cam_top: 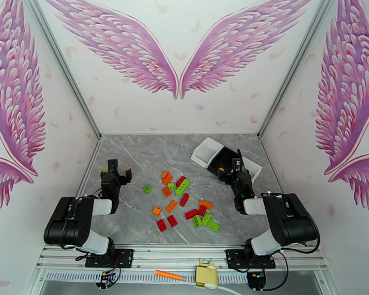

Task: Sort the legos into containers by color

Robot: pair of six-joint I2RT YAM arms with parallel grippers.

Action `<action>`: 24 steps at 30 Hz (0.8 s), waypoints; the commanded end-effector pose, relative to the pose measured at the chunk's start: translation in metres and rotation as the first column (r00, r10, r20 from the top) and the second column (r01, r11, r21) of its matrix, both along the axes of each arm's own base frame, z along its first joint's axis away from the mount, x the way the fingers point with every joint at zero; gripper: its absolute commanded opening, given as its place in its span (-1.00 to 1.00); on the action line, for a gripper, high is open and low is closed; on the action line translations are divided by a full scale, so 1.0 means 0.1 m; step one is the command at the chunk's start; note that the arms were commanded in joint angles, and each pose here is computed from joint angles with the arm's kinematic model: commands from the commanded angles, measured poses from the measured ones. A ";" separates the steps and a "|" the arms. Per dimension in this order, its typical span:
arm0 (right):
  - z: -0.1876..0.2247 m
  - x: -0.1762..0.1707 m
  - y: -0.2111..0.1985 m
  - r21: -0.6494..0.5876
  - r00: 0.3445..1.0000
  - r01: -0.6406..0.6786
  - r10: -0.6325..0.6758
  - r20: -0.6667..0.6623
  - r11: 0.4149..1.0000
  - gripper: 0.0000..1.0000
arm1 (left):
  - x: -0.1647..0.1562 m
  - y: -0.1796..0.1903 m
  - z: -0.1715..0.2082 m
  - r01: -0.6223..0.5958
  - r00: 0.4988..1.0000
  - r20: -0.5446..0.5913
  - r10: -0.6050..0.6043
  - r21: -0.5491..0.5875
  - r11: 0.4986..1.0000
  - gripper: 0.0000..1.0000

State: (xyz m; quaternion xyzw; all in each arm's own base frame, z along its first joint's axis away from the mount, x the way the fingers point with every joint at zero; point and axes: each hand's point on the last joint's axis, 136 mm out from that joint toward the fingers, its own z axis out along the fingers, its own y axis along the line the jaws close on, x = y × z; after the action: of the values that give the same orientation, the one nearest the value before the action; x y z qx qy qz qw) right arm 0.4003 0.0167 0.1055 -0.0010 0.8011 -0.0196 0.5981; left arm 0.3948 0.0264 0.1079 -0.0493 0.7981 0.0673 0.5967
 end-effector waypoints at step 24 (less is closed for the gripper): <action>0.05 0.02 0.03 -0.017 1.000 -0.006 0.006 0.017 1.000 0.97 | 0.05 -0.06 0.10 0.027 0.999 0.018 -0.027 0.004 1.000 0.98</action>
State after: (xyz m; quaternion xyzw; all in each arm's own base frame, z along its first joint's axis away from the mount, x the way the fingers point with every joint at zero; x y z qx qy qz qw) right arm 0.4002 0.0174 0.1055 -0.0028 0.8011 -0.0203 0.5981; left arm 0.3949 0.0255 0.1080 -0.0477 0.7981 0.0657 0.5970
